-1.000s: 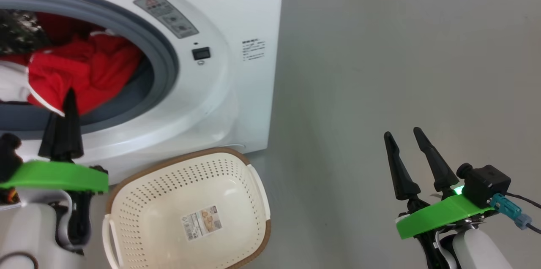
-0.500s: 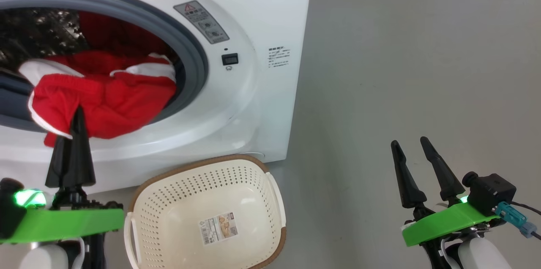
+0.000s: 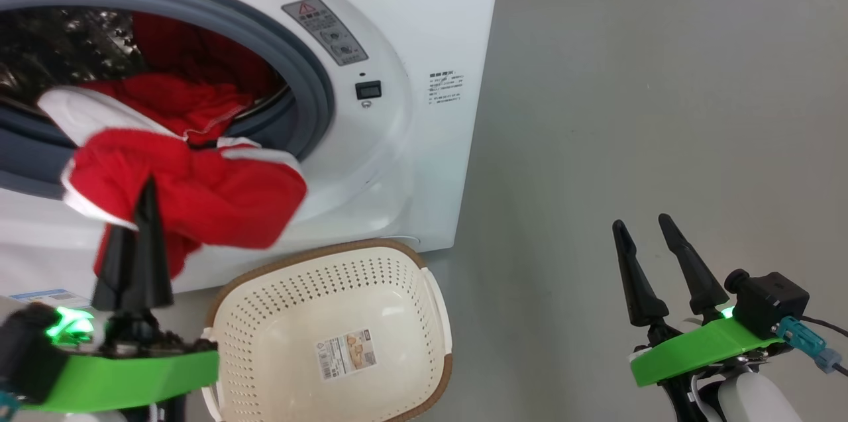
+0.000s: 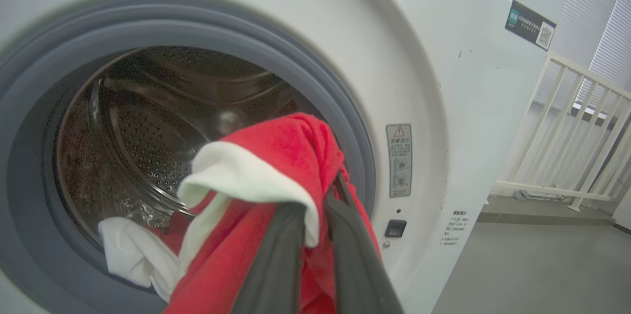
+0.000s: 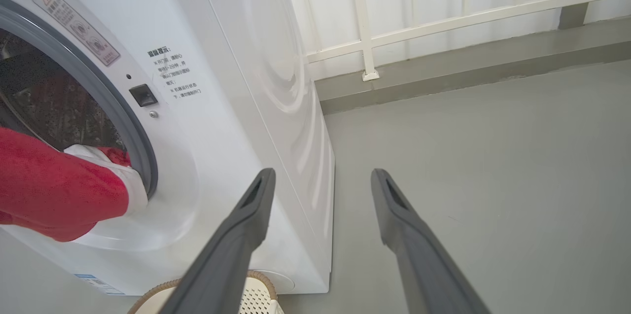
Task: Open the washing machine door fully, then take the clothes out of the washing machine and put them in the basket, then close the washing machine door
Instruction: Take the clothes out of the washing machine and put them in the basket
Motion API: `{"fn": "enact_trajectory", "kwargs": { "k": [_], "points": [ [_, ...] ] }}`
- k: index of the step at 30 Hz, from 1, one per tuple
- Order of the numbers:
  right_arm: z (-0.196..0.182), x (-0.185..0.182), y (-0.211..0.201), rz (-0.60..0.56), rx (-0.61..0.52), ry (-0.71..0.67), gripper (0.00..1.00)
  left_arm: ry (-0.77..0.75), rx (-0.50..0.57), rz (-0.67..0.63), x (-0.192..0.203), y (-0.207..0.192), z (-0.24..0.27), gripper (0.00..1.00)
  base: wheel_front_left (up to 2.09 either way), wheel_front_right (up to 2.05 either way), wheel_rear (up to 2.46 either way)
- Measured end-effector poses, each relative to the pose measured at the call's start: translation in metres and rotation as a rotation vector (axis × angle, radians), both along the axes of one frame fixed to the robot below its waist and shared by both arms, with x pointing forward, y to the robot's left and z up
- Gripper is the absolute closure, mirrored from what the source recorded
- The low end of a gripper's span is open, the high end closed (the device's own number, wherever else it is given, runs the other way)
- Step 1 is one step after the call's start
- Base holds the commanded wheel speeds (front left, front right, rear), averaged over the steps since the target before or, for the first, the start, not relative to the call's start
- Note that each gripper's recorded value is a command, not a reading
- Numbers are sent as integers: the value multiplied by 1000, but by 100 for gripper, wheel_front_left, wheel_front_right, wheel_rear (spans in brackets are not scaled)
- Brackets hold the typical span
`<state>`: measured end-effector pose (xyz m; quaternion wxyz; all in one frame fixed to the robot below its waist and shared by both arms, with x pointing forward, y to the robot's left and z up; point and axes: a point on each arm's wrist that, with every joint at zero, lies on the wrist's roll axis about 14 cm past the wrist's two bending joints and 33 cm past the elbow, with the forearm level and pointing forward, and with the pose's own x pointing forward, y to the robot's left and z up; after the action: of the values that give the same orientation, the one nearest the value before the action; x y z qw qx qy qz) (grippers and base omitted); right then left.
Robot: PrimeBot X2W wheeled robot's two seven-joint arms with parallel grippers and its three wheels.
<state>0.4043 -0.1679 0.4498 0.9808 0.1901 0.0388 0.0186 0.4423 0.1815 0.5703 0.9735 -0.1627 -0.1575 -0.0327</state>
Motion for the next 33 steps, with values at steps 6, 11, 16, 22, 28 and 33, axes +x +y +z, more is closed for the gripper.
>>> {"fn": "enact_trajectory", "kwargs": {
  "k": [6, 11, 16, 22, 28, 33],
  "points": [
    [-6, 0, -3, -8, -2, 17, 0, 204, 1, -26, 0, -11, -68, 87, 0, 0, 0],
    [-15, 0, -6, -18, -4, 42, 0, 375, -16, -46, -4, -19, -124, 86, 0, 0, 0],
    [-24, 8, -8, -22, -6, 60, 0, 545, -6, -77, -12, -30, -180, 85, 0, 0, 0],
    [-34, 22, -9, -24, -10, 75, 0, 671, -8, -97, -1, -38, -224, 87, 0, 0, 0],
    [-50, 31, -11, -25, -16, 105, 0, 797, 0, -114, -2, -44, -267, 91, 0, 0, 0],
    [-66, 41, -13, -28, -24, 133, 0, 907, 18, -130, -3, -45, -305, 90, 0, 0, 0]
  ]
}}
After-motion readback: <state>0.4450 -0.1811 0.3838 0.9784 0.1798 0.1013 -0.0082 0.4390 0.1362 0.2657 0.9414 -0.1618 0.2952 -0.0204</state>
